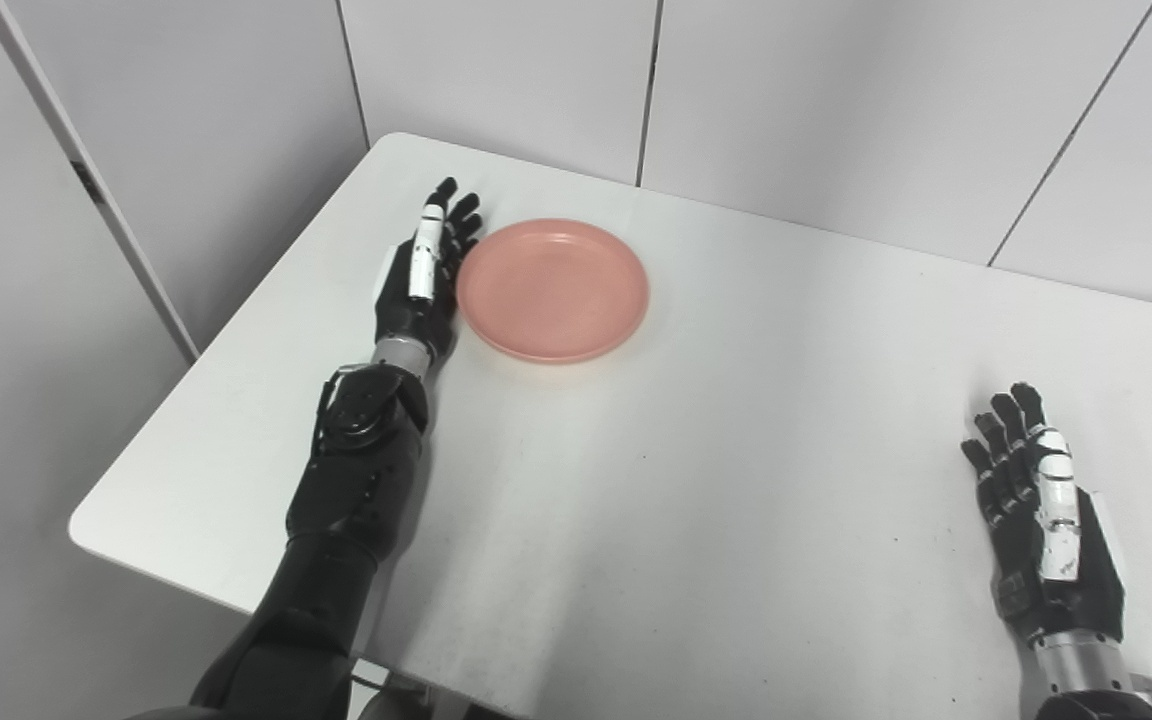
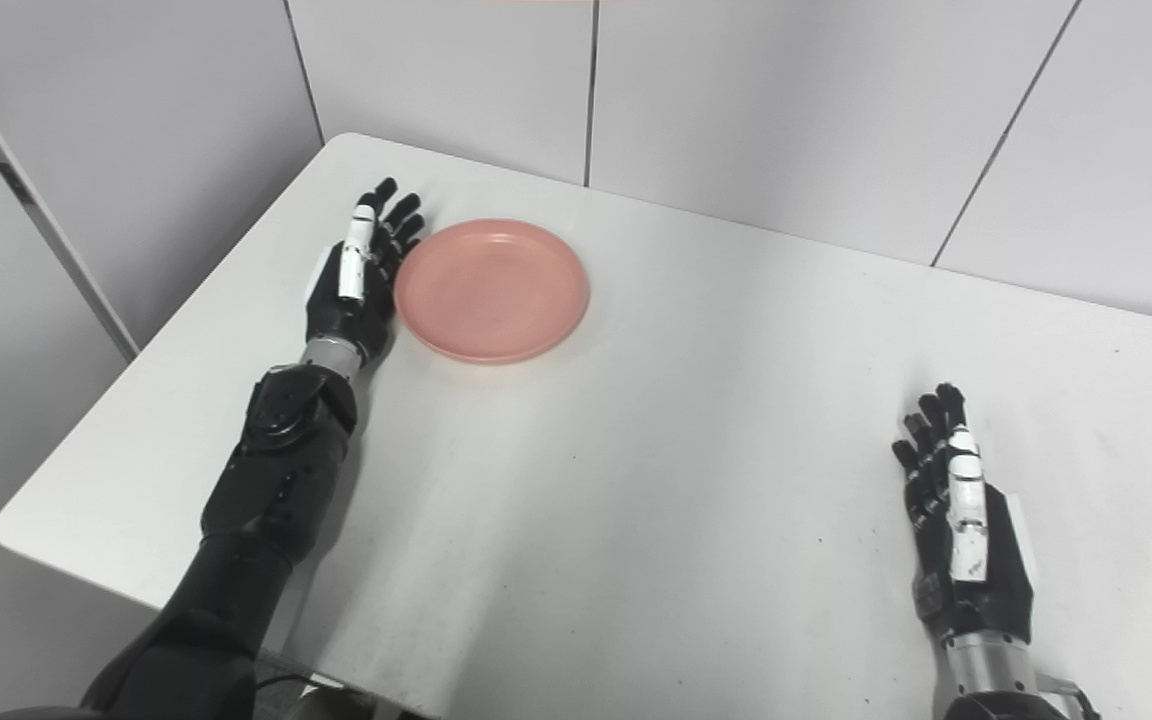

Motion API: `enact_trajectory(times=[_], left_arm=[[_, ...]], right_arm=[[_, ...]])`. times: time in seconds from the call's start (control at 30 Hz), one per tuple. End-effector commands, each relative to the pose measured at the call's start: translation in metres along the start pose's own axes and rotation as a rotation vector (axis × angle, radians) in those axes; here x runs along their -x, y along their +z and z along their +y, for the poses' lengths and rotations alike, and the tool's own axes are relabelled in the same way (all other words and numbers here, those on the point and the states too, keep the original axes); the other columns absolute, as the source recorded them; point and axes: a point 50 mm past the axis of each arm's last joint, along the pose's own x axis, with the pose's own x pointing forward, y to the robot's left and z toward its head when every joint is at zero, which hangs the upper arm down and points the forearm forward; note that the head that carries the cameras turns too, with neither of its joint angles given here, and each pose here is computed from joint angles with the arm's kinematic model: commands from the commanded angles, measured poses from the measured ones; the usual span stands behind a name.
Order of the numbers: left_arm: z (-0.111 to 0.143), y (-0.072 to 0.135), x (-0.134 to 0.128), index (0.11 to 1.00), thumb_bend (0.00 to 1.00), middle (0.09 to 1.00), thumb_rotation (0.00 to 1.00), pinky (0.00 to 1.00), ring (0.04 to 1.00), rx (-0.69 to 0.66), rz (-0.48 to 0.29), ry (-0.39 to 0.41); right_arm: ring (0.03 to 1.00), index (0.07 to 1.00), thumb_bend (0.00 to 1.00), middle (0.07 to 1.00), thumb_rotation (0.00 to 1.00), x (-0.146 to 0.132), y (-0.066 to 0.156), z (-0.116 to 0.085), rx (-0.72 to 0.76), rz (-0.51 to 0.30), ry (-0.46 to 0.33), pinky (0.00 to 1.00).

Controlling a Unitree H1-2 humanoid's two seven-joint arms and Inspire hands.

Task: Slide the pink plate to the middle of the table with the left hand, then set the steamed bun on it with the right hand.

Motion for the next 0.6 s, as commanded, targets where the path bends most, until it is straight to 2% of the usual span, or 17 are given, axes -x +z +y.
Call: enact_trajectory(times=[0.0, 0.3, 0.57], left_arm=[[-0.004, -0.011, 0.006, 0.941, 0.44, 0.933, 1.0, 0.99, 0.951, -0.008, 0.073, -0.022], [-0.043, -0.001, 0.01, 0.946, 0.43, 0.929, 1.0, 0.97, 0.948, -0.011, 0.061, -0.155], [-0.083, 0.001, 0.018, 0.947, 0.46, 0.931, 1.0, 0.99, 0.953, -0.045, 0.07, -0.278]], right_arm=[[1.0, 1.0, 0.11, 1.0, 1.0, 0.005, -0.008, 0.005, -0.015, 0.043, 0.004, 1.0], [1.0, 1.0, 0.12, 1.0, 1.0, 0.007, -0.009, 0.008, -0.01, 0.042, -0.002, 1.0], [1.0, 1.0, 0.14, 1.0, 1.0, 0.007, -0.008, 0.013, 0.013, 0.05, -0.011, 1.0]])
